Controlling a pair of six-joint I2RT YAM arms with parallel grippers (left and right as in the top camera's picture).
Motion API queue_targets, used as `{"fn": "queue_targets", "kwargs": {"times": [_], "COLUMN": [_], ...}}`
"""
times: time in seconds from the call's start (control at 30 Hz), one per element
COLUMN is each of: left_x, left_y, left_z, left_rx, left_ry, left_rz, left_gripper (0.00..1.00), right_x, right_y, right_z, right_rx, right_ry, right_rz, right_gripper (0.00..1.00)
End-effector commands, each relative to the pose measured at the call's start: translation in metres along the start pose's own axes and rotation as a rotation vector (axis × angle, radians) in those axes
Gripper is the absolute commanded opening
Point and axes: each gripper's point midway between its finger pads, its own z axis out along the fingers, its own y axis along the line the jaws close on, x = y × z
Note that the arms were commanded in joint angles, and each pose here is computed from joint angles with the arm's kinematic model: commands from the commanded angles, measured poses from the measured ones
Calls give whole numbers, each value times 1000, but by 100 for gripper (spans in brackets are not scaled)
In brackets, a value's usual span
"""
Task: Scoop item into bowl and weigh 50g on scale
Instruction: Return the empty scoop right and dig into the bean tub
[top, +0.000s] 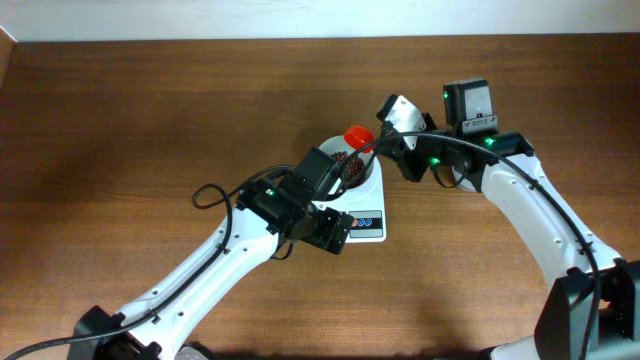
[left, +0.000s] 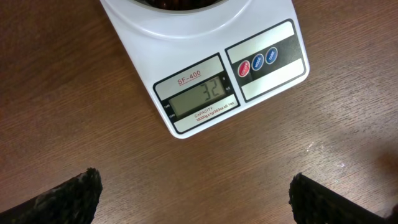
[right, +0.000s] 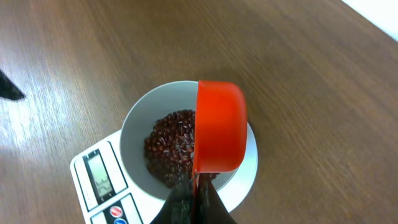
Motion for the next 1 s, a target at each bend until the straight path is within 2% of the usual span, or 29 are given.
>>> {"fn": "queue_targets", "kwargs": {"times": [0.0,0.13,0.27,0.33,0.5,0.53,0.7,0.83,0.97], "left_x": [1,1,1,1,1,1,1,1,1], "left_y": [1,1,1,1,1,1,1,1,1], "left_z": [-3,-3,-3,-3,-3,-3,-3,-3,-3], "left_rx": [-6,-6,-6,-6,-6,-6,-6,-6,-6], "left_ry": [-11,-11,-12,-11,-12,-11,-11,-11,-11], "left_rz": [-1,-1,-1,-1,-1,-1,-1,-1,-1], "left_gripper": [99,99,99,99,99,99,99,99,99], "right_x": [-18,-29,-47,-39,41,72,140,178,199], "right_y": [-4,-11,-49,-72,-119,-131,-139,-132,-135], "right_z": [-12,-13,-42,-64,-115,-132,-170,-181,-170], "right_rx": [32,54,127,155,337,429,637,771,808], "right_ry": [-41,-87,-190,-222,-123,-67,104,320,449], "right_rz": [67,130,428,543,800,880,1039,1029,988], "right_gripper": [4,4,4,4,4,4,4,4,4]}}
